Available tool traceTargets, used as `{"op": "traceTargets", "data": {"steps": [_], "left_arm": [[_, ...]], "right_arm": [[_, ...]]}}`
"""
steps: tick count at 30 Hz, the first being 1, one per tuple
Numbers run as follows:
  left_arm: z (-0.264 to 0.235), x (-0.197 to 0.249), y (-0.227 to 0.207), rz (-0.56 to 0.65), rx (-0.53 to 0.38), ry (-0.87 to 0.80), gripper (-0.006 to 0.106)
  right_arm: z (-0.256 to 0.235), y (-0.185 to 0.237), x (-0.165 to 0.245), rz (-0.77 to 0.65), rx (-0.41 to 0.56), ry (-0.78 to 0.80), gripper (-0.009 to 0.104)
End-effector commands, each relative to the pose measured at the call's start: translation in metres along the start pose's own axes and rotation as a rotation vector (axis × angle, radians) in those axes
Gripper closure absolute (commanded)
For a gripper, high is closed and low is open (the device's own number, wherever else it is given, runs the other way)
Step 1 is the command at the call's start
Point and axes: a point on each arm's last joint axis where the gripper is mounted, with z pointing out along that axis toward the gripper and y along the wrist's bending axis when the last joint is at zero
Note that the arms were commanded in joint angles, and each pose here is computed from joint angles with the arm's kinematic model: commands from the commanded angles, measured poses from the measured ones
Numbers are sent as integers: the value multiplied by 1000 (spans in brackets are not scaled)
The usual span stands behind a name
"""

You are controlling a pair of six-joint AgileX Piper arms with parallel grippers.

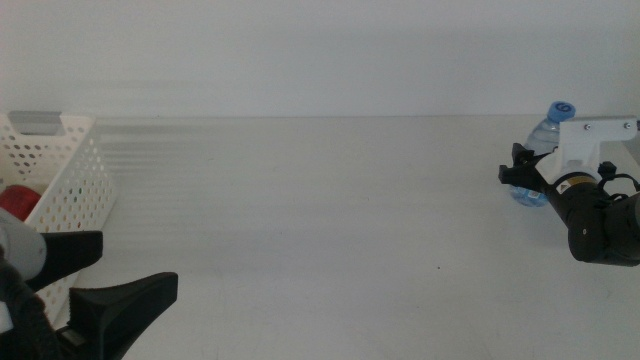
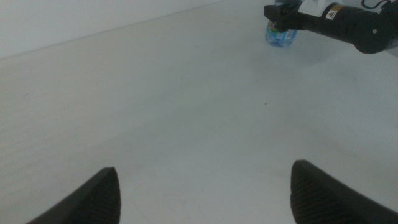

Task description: Use arms to grab the bottles and put them into the dustbin to the left of the table.

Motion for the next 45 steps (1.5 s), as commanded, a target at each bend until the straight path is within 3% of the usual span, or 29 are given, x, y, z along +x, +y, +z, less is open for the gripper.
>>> {"op": "traceTargets", "data": {"steps": [1,5,10,13,16,22,29,32,35,37,39,41,45], "left_arm": [[-4,-15,-2,-9,13,-98,10],[-4,-15,-2,-9,13,-98,10],[-4,-15,-2,-9,13,-98,10],[-4,-15,-2,-9,13,-98,10],[-4,-15,-2,-9,13,-98,10],[-4,-15,-2,-9,13,-98,10],[-4,-15,-2,-9,13,-98,10],[-4,-15,-2,-9,13,-98,10],[-4,-15,-2,-9,13,-98,10],[-4,-15,-2,-9,13,-98,10],[-4,-15,-2,-9,13,-98,10],[-4,-15,-2,-9,13,-98,10],[-4,-15,-2,-9,13,-98,10]], "right_arm": [[-5,10,-41,-35,-74,-179,92],[-15,51,-65,-25,-301,-253,95],[-33,133,-101,-29,-674,-355,95],[-48,180,-115,-43,-829,-402,95],[-61,224,-116,-43,-921,-398,95],[-72,283,-96,-87,-1015,-336,95],[-70,302,-68,-124,-1046,-297,92],[-68,302,-63,-132,-1041,-276,81],[-68,302,-61,-142,-1039,-263,62],[-68,302,-61,-140,-1041,-267,40],[-69,302,-62,-130,-1042,-265,27],[-69,302,-63,-114,-1044,-261,19],[-69,302,-63,-89,-1046,-237,17]]}}
